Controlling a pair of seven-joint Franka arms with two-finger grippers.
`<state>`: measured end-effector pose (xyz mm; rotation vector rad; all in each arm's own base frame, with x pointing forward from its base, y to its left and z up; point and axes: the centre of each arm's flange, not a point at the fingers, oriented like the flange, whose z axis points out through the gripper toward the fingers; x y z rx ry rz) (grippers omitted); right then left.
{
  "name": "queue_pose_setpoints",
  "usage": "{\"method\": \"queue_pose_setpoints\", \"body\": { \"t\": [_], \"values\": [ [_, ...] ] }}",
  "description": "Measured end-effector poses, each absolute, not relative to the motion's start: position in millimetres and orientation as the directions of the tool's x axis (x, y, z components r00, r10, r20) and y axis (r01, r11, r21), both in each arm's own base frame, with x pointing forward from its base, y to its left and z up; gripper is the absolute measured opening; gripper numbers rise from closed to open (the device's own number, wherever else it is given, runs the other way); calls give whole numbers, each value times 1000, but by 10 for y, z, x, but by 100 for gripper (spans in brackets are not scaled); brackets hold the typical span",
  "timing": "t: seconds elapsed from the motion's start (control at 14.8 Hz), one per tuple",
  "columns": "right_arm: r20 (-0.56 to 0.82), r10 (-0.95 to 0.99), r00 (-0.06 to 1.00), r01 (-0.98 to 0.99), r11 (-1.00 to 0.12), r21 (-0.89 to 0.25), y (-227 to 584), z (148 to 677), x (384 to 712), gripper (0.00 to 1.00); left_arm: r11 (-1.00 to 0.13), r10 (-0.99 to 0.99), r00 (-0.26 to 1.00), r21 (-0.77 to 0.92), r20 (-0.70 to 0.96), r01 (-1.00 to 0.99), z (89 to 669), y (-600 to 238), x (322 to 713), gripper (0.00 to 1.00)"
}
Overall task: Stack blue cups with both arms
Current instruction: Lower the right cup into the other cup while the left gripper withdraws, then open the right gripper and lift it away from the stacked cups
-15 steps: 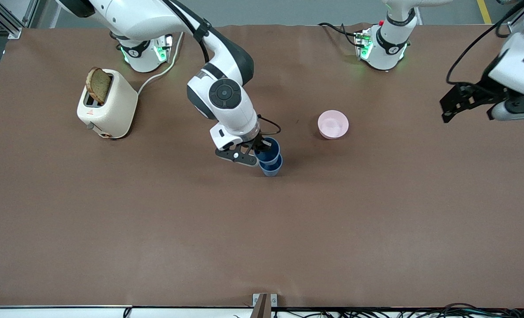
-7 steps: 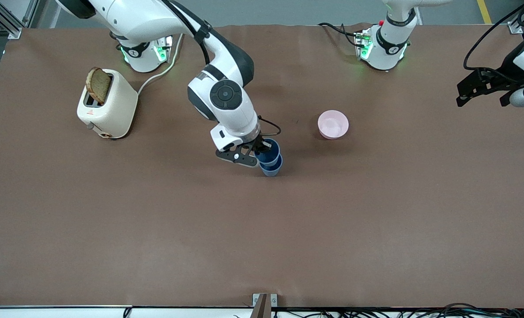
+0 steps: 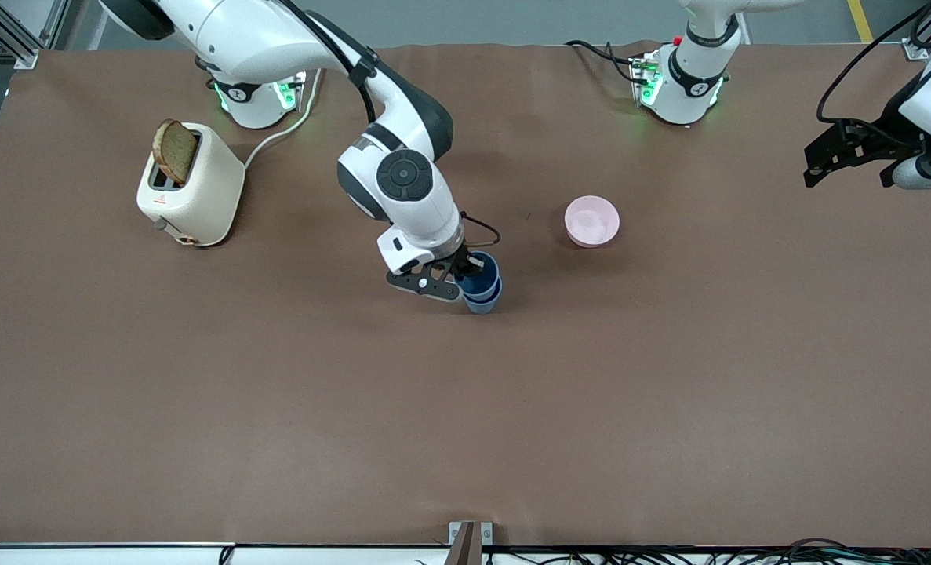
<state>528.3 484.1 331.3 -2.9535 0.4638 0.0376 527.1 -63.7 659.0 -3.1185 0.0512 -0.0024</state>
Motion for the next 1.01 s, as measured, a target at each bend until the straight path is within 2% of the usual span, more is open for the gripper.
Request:
{"method": "queue_pose_setpoints", "body": {
  "t": [0.2,0.34,0.47,0.74,0.88,0.95,1.01],
  "values": [
    [-49,-302,952,-306,-941,-145,4852,3300,5274,10,-999,-33,999,-23,-1,-33,6581,-639,5271,100],
    [-50,-301,952,-306,-941,-145,4859,3300,5268,19,-999,-31,1000,-23,-1,-31,6579,-628,5272,100],
    [-49,-303,952,-307,-940,-146,4856,3305,5274,23,-999,-28,1000,-23,-2,-28,6574,-610,5274,100],
    [21,-314,949,-309,-944,-115,4633,3668,5471,63,-999,-23,1000,-23,-6,-23,6555,-578,5279,100],
    [79,-355,931,-351,-934,-62,4141,4169,5705,81,-999,-22,1000,-23,-5,-22,6556,-571,5282,100],
    [101,-374,922,-372,-927,-34,3797,4465,5818,93,-1000,-21,1000,-23,-4,-22,6556,-568,5283,100],
    [123,-378,918,-380,-925,-11,3423,4750,5917,100,-1000,-21,1000,-23,-3,-21,6557,-564,5284,100]
  ]
}}
